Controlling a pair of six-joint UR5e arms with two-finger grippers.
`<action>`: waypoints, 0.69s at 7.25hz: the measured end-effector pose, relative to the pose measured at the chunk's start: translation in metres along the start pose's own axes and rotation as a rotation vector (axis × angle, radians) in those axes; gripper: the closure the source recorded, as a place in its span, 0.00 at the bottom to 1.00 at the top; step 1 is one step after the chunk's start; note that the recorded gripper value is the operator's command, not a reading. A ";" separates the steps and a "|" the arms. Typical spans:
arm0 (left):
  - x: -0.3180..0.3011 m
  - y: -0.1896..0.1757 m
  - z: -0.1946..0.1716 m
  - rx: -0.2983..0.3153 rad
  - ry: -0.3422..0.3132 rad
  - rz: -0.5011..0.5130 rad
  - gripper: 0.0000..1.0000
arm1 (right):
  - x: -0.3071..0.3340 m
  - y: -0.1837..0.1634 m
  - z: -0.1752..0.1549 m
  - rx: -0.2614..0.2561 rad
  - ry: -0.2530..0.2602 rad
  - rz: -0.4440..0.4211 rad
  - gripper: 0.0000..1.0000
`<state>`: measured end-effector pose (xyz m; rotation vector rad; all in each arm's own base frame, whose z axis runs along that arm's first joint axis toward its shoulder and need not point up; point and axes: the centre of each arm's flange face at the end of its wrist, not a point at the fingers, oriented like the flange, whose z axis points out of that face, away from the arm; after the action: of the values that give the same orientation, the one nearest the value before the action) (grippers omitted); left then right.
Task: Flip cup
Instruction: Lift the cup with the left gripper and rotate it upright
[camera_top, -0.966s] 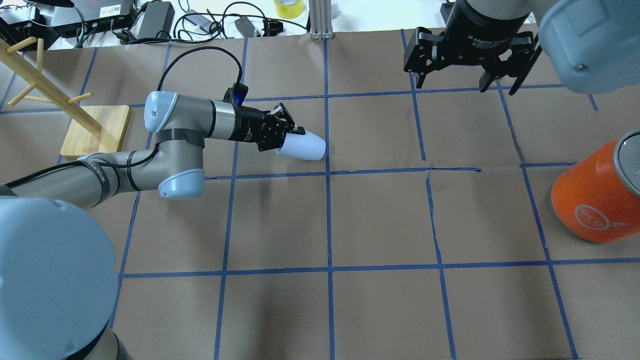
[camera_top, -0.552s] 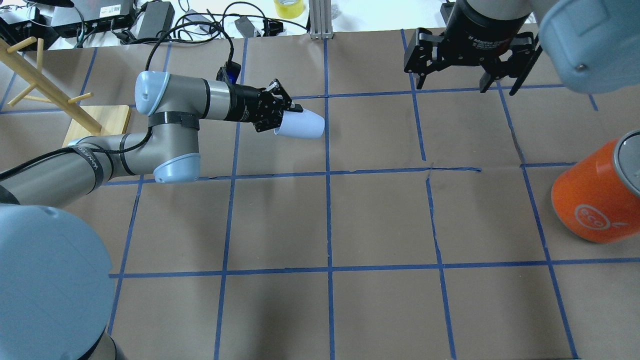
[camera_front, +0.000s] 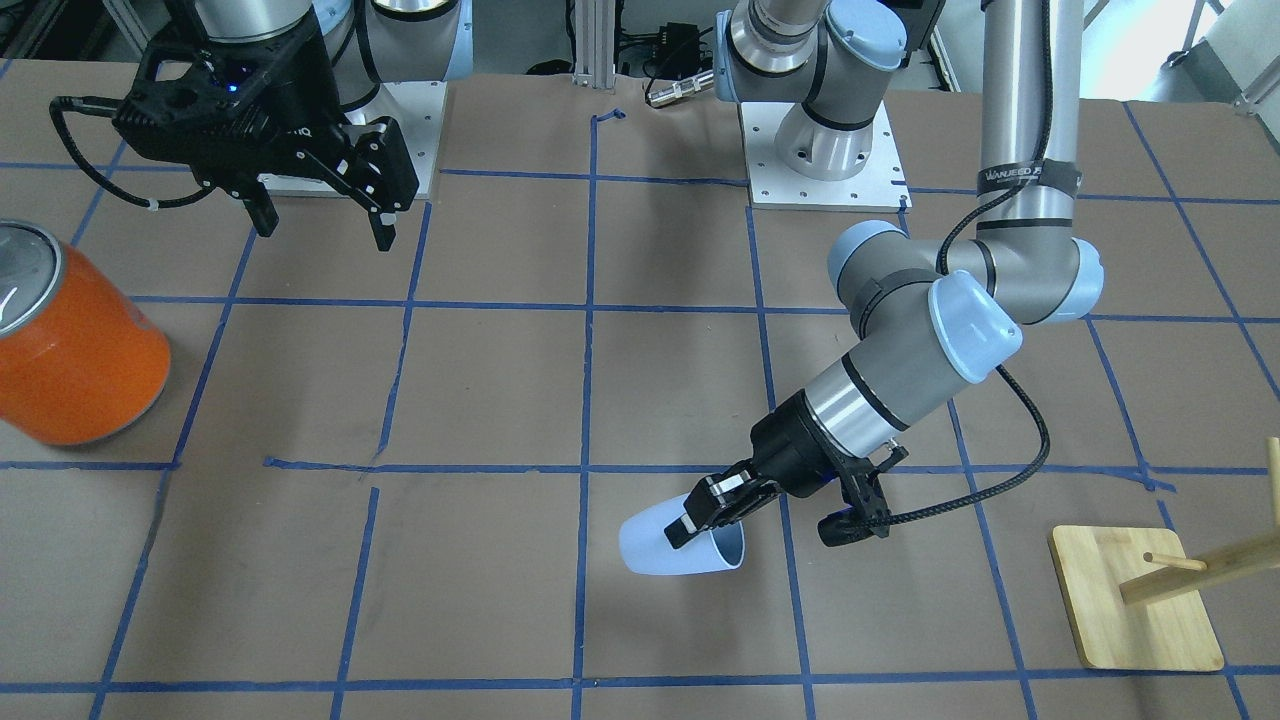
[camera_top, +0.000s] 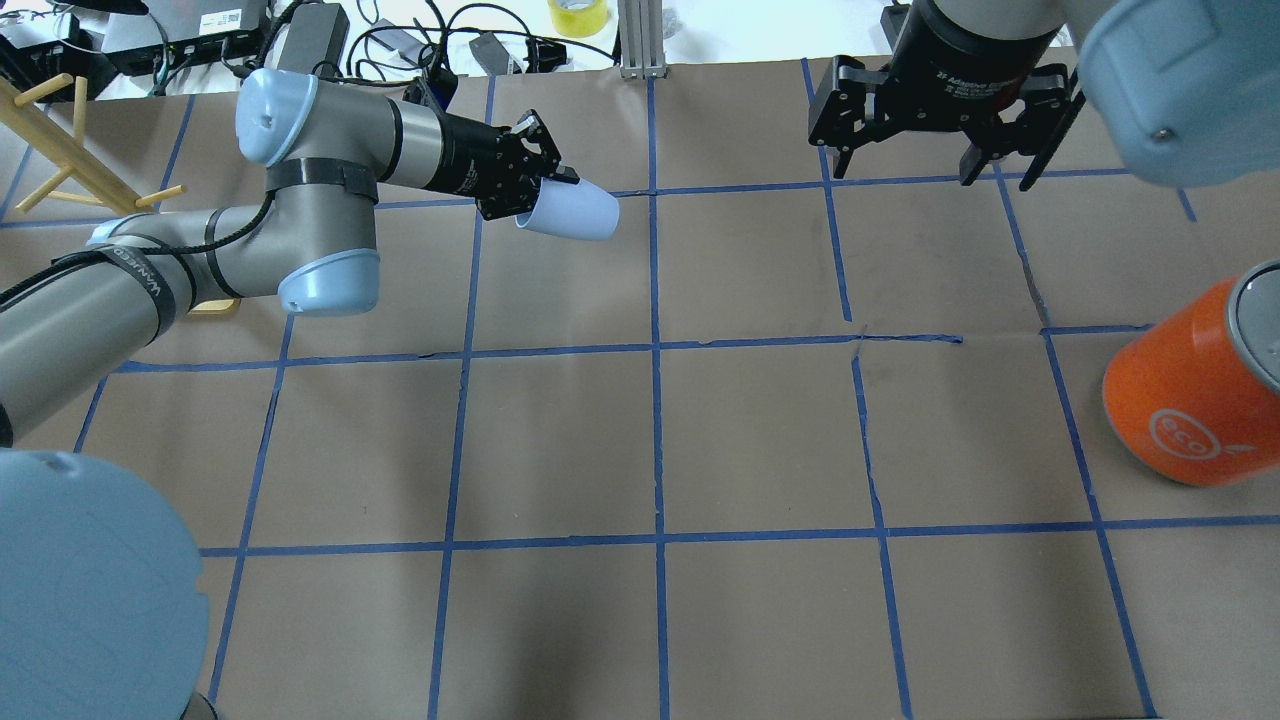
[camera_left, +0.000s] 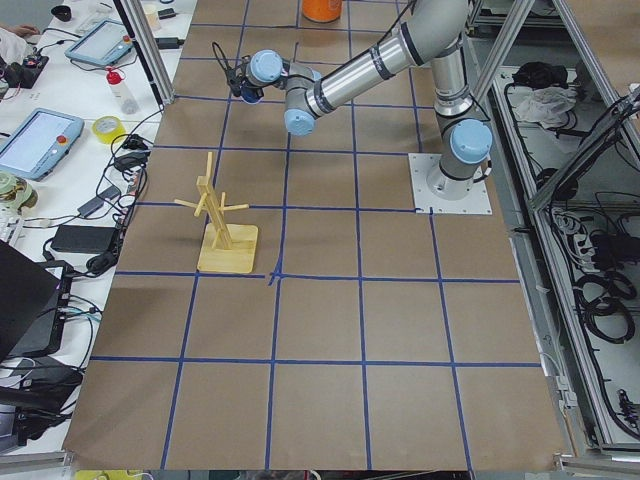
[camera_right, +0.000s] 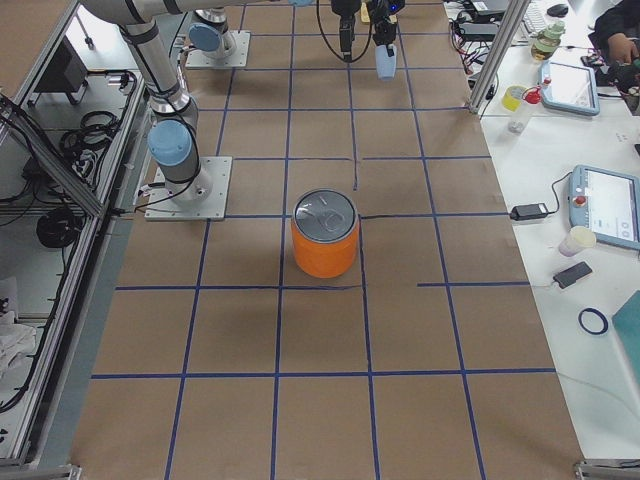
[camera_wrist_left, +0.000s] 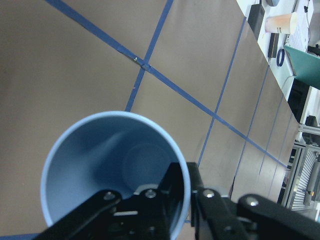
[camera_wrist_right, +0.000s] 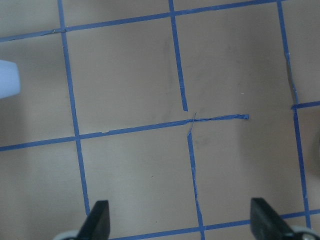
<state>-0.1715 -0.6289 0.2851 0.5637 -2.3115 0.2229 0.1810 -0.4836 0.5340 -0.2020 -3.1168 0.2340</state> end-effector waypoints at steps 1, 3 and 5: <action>-0.003 -0.003 -0.006 -0.002 -0.074 0.053 1.00 | 0.000 0.000 0.000 0.001 0.000 0.000 0.00; -0.010 -0.012 -0.022 -0.044 -0.268 0.192 1.00 | 0.000 -0.001 0.000 0.003 -0.001 0.001 0.00; -0.011 -0.025 -0.047 -0.126 -0.515 0.348 1.00 | 0.000 -0.001 0.000 0.003 -0.001 0.002 0.00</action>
<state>-0.1235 -0.6329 0.3106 0.1570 -2.8957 0.0999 0.1809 -0.4847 0.5338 -0.2045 -3.1174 0.2394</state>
